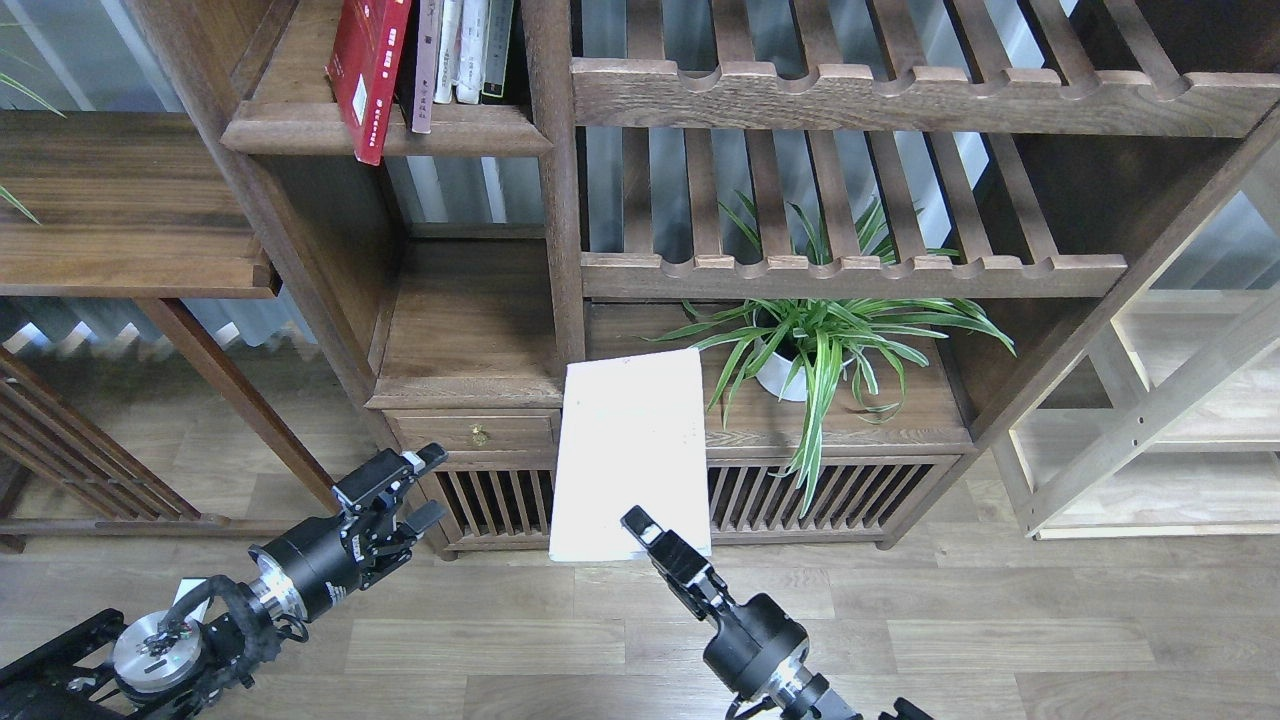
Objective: Organize books on shelf
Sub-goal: 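Lower the white book with the right gripper toward the left gripper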
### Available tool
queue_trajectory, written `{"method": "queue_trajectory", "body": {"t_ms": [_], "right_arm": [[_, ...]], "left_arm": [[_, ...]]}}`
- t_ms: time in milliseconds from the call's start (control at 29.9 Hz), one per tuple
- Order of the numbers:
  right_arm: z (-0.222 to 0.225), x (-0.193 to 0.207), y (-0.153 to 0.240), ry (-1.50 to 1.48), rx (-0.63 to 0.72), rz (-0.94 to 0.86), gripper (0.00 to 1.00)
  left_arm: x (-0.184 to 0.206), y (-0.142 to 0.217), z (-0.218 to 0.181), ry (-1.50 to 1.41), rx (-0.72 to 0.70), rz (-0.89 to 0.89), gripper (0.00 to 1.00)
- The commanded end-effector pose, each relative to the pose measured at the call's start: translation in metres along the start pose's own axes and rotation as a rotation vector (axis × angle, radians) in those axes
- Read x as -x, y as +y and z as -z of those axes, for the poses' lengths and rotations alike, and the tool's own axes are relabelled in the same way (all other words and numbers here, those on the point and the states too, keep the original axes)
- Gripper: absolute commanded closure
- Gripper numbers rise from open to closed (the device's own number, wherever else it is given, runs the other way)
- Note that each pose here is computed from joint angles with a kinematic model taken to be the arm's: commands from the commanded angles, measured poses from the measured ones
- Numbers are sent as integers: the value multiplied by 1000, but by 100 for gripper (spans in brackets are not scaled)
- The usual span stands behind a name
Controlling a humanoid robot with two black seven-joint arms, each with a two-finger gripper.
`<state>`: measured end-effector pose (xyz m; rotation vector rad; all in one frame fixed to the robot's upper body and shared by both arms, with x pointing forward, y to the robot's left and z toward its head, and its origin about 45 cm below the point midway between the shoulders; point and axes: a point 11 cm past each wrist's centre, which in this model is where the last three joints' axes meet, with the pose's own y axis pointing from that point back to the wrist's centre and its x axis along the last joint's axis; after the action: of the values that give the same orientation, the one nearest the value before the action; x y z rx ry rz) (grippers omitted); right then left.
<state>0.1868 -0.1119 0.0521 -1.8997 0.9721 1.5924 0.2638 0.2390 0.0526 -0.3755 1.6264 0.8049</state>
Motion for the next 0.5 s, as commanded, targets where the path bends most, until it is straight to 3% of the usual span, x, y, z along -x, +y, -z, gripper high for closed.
{"method": "queue_trajectory", "body": {"t_ms": [0, 468], "right_arm": [[-6, 6, -7, 13, 40, 23, 93], [-29, 15, -14, 27, 145, 58, 93]], "left_arm": [[-2, -4, 15, -2, -54, -7, 1], [4, -11, 30, -4, -105, 8, 1]]}}
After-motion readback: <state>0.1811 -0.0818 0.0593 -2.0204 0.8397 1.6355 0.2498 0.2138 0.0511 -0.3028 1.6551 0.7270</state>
